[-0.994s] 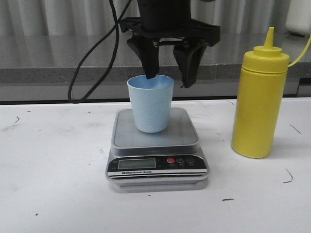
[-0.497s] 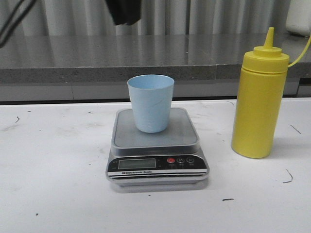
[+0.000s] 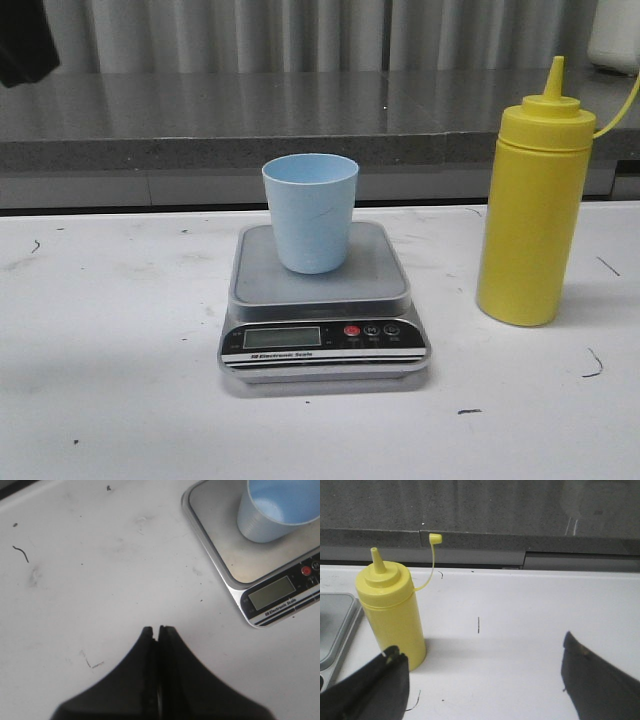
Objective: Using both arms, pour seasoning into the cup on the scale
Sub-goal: 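Withdraw the left gripper away from the cup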
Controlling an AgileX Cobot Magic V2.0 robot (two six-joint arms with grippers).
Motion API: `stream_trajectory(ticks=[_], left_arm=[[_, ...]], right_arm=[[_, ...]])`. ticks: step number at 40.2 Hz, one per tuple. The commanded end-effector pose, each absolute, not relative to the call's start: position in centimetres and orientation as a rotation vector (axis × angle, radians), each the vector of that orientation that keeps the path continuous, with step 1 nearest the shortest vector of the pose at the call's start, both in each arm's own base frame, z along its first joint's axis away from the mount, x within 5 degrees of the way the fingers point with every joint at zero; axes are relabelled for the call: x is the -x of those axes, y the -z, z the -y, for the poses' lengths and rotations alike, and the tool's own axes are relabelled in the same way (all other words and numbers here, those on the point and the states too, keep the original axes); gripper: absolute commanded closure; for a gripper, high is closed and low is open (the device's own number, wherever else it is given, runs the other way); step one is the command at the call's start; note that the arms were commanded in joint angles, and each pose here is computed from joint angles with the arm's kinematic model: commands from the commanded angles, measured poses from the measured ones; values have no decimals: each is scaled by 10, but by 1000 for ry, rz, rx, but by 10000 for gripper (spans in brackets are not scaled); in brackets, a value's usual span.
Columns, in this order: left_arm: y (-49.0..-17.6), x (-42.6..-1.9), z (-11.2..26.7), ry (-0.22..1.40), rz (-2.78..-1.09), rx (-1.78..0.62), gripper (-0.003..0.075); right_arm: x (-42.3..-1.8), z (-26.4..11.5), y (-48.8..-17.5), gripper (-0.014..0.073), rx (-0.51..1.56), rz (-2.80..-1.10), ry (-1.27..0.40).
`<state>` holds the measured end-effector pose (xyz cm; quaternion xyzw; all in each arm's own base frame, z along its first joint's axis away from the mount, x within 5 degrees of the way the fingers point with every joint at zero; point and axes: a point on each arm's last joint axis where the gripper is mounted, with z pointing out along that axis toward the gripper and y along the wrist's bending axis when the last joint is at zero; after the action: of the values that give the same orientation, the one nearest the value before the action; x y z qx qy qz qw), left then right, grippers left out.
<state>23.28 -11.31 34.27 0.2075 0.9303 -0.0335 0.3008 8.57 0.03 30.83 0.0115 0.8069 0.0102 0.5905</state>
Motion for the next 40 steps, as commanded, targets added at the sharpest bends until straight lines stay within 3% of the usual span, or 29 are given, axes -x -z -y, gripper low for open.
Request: stream_trajectory(ticks=[1, 16, 25, 40], left_arm=[[-361, -209, 99, 164, -2245, -486, 740], [-332, -124, 59, 277, -1854, -428, 740], [-308, -81, 39, 329, -1703, -383, 740], [-307, -44, 21, 383, -1519, -326, 740]], right_arm=[[-89, 0, -324, -38, -21, -1787, -15], [-89, 0, -324, -38, -21, -1787, -15], [-89, 0, -323, -38, -21, -1793, -15], [-96, 0, -327, -38, -21, -1751, -17]])
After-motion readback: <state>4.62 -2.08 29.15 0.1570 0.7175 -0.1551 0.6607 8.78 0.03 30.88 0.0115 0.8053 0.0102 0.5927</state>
